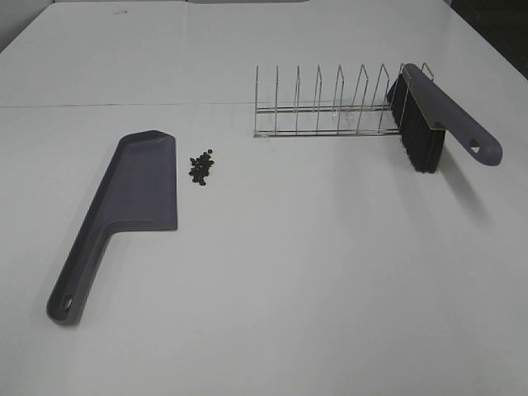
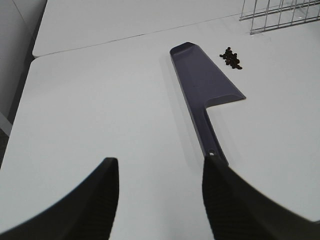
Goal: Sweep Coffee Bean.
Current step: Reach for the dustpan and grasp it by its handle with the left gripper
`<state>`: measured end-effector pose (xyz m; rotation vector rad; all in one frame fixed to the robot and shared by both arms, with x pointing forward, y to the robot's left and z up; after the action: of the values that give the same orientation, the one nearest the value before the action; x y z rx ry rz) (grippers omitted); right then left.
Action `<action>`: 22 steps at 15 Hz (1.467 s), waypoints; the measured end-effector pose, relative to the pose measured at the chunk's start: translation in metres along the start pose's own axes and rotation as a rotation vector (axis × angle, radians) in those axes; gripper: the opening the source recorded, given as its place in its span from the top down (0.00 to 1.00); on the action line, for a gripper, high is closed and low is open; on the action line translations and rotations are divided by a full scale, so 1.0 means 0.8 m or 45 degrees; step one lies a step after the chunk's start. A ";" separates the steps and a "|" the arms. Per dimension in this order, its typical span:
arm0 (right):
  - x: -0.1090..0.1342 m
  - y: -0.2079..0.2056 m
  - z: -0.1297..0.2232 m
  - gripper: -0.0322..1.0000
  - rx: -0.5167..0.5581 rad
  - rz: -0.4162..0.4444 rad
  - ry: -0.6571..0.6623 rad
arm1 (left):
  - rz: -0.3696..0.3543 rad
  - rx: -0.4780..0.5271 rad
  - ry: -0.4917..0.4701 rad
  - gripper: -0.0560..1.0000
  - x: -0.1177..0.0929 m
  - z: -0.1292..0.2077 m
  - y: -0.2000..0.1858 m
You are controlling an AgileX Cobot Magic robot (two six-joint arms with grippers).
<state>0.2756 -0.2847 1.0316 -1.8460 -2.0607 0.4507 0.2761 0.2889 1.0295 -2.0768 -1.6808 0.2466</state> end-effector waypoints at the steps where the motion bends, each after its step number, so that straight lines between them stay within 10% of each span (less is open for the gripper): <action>1: 0.000 0.000 0.000 0.23 0.000 0.000 0.000 | 0.000 0.000 0.000 0.49 0.000 0.000 0.000; 16: 0.000 0.000 0.000 0.23 0.000 0.000 0.000 | -0.020 -0.087 -0.022 0.49 0.004 -0.019 -0.001; 22: 0.000 0.000 0.000 0.23 0.000 0.000 0.000 | -0.014 -0.054 -0.110 0.49 0.029 -0.109 0.110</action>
<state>0.2756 -0.2847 1.0316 -1.8460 -2.0607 0.4507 0.3946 0.2773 1.0695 -2.1145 -1.7620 0.3035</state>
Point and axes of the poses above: a point on each arm's last joint axis where the gripper is mounted, y pointing out along that axis toward the gripper, x along the wrist's bending axis when the last joint is at zero, z = x × y, the point moved 5 cm from there along y, pointing out along that axis toward the gripper, and after that the axes turned 5 degrees about y, right-handed, at the moved point
